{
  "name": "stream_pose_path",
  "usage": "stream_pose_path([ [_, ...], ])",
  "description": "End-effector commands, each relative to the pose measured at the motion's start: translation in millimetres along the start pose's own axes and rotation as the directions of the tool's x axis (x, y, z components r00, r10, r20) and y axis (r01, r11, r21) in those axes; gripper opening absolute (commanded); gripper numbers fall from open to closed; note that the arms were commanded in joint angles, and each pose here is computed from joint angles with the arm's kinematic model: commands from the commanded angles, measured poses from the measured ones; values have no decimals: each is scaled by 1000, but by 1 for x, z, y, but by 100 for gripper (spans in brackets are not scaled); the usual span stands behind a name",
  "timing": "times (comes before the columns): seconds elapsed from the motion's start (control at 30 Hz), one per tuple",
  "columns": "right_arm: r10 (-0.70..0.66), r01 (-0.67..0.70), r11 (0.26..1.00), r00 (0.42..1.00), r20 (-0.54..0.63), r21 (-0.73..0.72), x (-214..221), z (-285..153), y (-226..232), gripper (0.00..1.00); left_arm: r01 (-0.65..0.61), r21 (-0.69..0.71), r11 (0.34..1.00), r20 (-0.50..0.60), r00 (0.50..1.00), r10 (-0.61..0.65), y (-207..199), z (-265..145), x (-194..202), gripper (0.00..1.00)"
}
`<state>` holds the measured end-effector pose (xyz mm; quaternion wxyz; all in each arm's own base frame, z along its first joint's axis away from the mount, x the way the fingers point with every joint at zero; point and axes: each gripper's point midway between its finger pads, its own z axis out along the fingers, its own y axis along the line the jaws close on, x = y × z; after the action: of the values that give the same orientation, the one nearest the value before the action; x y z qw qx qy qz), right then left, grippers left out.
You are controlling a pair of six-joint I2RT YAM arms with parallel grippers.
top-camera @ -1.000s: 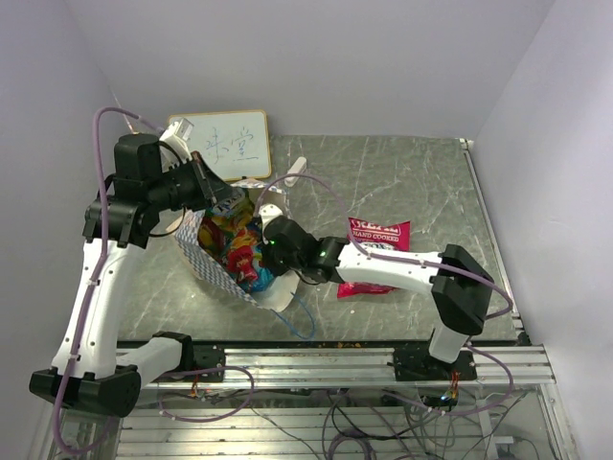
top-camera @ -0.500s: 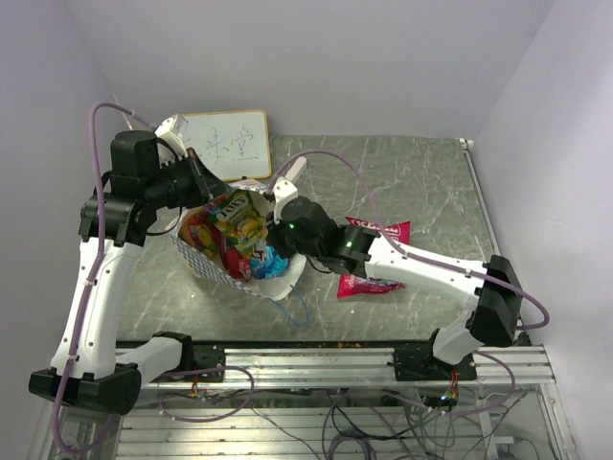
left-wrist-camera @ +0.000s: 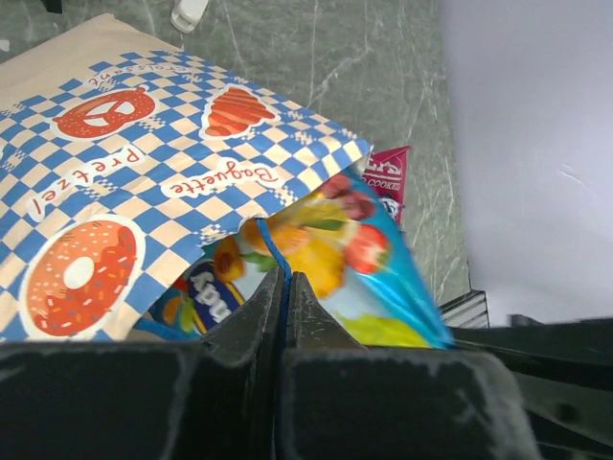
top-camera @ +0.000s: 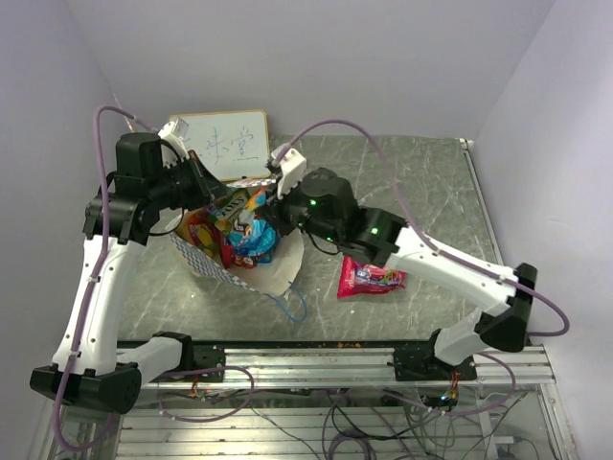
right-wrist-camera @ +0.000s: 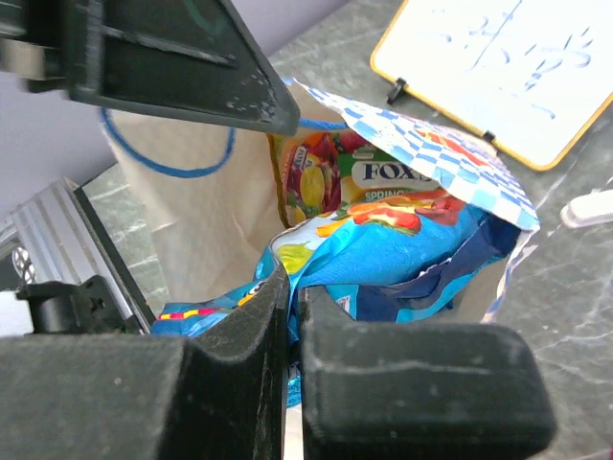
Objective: Take the snacks out of the paper bag
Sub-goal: Take out the snack from the paper bag, then place the snack at the center of the board.
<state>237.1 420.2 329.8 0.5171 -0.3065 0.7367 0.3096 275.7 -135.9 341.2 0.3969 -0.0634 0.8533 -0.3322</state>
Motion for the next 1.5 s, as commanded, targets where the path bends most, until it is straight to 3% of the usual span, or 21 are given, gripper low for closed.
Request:
stream_pose_path([
  [0.0, -61, 79, 996, 953, 297, -50, -106, -77, 7, 0, -1, -3, 1000, 20, 1000, 1, -1, 4, -5, 7],
  [0.13, -104, 100, 995, 941, 323, 27, -117, -116, -12, 0, 5, -12, 1000, 13, 1000, -5, 3, 8, -4, 7],
  [0.3, -144, 78, 970, 947, 288, 229, -121, -152, -53, 0, 3, -24, 1000, 7, 1000, -3, 6, 13, -6, 7],
  [0.43, -94, -33, 871, 968, 231, 489, -100, -178, -105, 0, -6, -29, 1000, -5, 1000, 6, 7, 15, -6, 7],
  [0.6, 7, -168, 744, 970, 245, 647, -62, -195, -149, 0, -18, -30, 999, -16, 1000, 18, 8, 18, -7, 7],
  [0.8, 159, -298, 648, 953, 258, 701, -19, -183, -205, 0, -21, -21, 1000, -20, 1000, 21, 6, 19, -8, 7],
  [0.93, 205, -357, 685, 931, 302, 635, -8, -166, -220, 0, -25, -15, 1000, -22, 999, 25, 4, 16, -8, 7],
  [1.47, 361, -466, 629, 884, 296, 623, 50, -155, -251, 0, -27, -16, 1000, -14, 1000, 27, 4, 11, -5, 7],
])
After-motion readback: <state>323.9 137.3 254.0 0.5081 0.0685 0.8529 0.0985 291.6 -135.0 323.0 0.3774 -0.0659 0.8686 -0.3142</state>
